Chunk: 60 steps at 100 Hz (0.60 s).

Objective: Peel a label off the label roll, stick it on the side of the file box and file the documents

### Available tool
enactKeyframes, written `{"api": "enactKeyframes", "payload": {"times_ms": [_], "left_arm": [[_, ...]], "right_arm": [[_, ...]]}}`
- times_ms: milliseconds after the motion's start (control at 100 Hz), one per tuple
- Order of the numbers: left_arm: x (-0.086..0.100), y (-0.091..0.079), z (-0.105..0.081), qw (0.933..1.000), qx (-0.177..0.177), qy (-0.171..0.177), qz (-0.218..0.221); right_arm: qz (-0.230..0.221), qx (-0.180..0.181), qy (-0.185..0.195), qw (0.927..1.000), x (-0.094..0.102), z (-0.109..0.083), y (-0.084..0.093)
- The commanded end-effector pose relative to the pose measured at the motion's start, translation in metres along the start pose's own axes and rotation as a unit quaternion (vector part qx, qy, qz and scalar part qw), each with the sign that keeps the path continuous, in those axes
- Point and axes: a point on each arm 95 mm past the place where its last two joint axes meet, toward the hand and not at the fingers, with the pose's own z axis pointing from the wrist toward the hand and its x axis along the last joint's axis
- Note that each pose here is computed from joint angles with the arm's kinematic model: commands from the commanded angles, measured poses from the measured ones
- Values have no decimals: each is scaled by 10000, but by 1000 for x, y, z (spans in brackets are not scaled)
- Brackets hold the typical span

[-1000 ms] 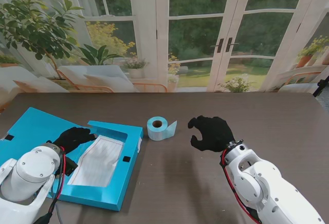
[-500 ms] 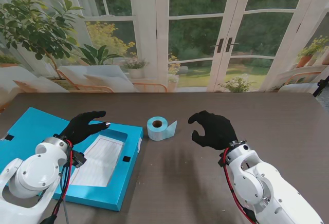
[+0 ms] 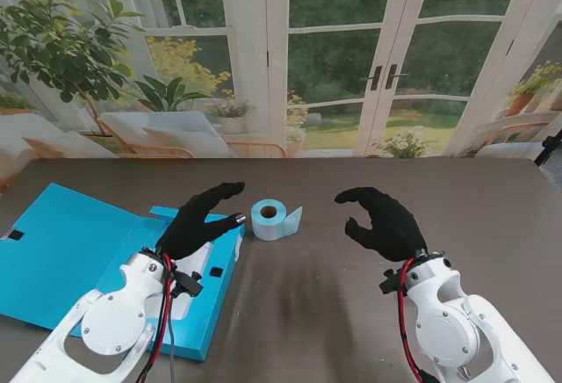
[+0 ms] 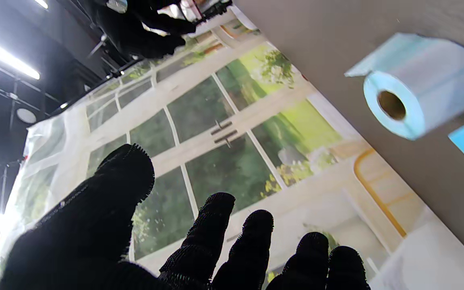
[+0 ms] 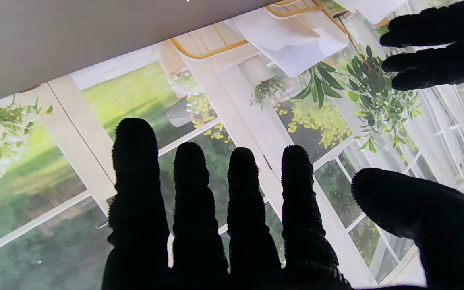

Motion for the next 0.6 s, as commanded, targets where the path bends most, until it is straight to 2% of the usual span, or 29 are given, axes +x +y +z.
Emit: {"api": "enactKeyframes", "payload": {"times_ms": [0,60,150,230,340,590], "left_arm": [[1,17,0,9998,-166,54,-40],[2,25,1,9998,-122,130,-71],[2,29,-3,9995,-298,127,16],[1,32,-5,9996,-224,163,-1],[-1,37,-9,9997,-91,168,-182],[-7,40,-13,9994,-30,89,-338]], "right_arm": [[85,106,-17,9999,3,-8,-4],[204,131,-75,9997,2,-13,-4],[355,167,-130,9991,1,-18,-6],[353,304,-153,9988,-2,-20,-7],[432,339,-200,9983,-4,-22,-9],[495,351,-262,9978,-5,-24,-11]]}}
